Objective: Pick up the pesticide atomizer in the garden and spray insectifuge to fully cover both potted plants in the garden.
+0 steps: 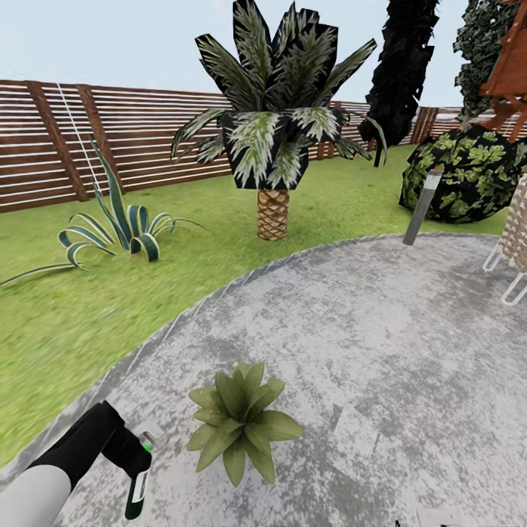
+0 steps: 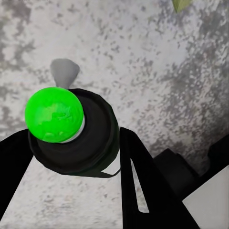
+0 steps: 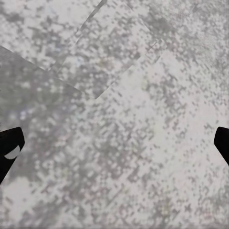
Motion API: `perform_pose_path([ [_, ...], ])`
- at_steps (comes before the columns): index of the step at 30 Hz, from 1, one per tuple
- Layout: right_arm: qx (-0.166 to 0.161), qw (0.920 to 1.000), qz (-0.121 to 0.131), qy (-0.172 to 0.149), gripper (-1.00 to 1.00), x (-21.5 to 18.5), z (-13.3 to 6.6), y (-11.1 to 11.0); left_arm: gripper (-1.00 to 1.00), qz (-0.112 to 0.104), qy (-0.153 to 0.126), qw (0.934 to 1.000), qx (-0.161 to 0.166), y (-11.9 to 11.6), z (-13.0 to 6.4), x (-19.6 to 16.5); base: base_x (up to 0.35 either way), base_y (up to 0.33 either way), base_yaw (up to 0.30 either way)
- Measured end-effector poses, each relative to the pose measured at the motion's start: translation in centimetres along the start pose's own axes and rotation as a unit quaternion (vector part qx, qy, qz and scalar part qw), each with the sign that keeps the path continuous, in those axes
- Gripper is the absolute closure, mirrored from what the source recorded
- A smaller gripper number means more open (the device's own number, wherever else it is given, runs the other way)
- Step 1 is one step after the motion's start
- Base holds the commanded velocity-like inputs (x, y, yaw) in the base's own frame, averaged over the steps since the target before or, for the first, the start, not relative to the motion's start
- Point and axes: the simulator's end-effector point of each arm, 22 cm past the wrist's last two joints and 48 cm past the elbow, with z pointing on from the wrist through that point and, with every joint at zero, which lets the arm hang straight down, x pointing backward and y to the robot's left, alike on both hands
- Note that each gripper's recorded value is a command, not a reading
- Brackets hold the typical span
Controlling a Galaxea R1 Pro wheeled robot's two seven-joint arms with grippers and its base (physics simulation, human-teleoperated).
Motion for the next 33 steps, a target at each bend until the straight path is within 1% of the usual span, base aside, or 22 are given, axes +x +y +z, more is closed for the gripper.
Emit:
perform_pose_path([
  [3, 0.0, 1.0, 0.0, 0.001, -1.0, 0.4, 0.3, 0.1, 1.0, 0.001, -0.001, 1.0, 0.002, -0.2, 0.6, -0.1, 0.0, 0.0, 0.0],
  [7, 0.0, 1.0, 0.0, 0.003, -1.0, 1.2, 1.0, 0.4, 1.0, 0.002, -0.002, 1.0, 0.007, -0.6, 1.8, 0.0, 0.0, 0.0, 0.0],
  [13, 0.001, 1.0, 0.0, 0.007, -1.0, 2.6, 2.0, 0.6, 1.0, 0.002, 0.001, 1.0, 0.009, -0.5, 3.5, 0.6, 0.0, 0.0, 0.0],
  [14, 0.004, 0.9999, 0.006, 0.008, -1.0, 2.9, 2.1, 0.4, 1.0, 0.003, 0.0, 1.0, 0.009, -0.4, 3.8, 0.6, 0.0, 0.0, 0.0],
  [16, 0.022, 0.9989, 0.039, 0.013, -1.0, 3.5, 2.4, -0.7, 1.0, 0.013, -0.005, 0.9999, 0.01, -0.4, 4.3, 0.7, 0.0, 0.0, 0.0],
  [18, 0.027, 0.9983, 0.05, 0.014, -1.0, 4.0, 2.7, -1.0, 1.0, 0.017, -0.002, 0.9998, 0.011, -0.4, 5.0, 1.3, 0.0, 0.0, 0.0],
  [21, 0.028, 0.998, 0.054, 0.015, -1.0, 4.6, 3.2, -0.8, 1.0, 0.015, 0.005, 0.9998, 0.012, -0.3, 6.1, 2.7, 0.0, 0.0, 0.0],
  [29, 0.024, 0.9981, 0.055, 0.018, -1.0, 4.8, 3.1, -0.2, 1.0, 0.019, -0.01, 0.9997, 0.011, -0.4, 5.5, 1.0, 0.0, 0.0, 0.003],
  [33, 0.023, 0.9981, 0.055, 0.017, -1.0, 4.8, 3.1, -0.1, 1.0, 0.024, -0.019, 0.9995, 0.006, -0.3, 4.9, -0.1, 0.0, 0.0, 0.195],
])
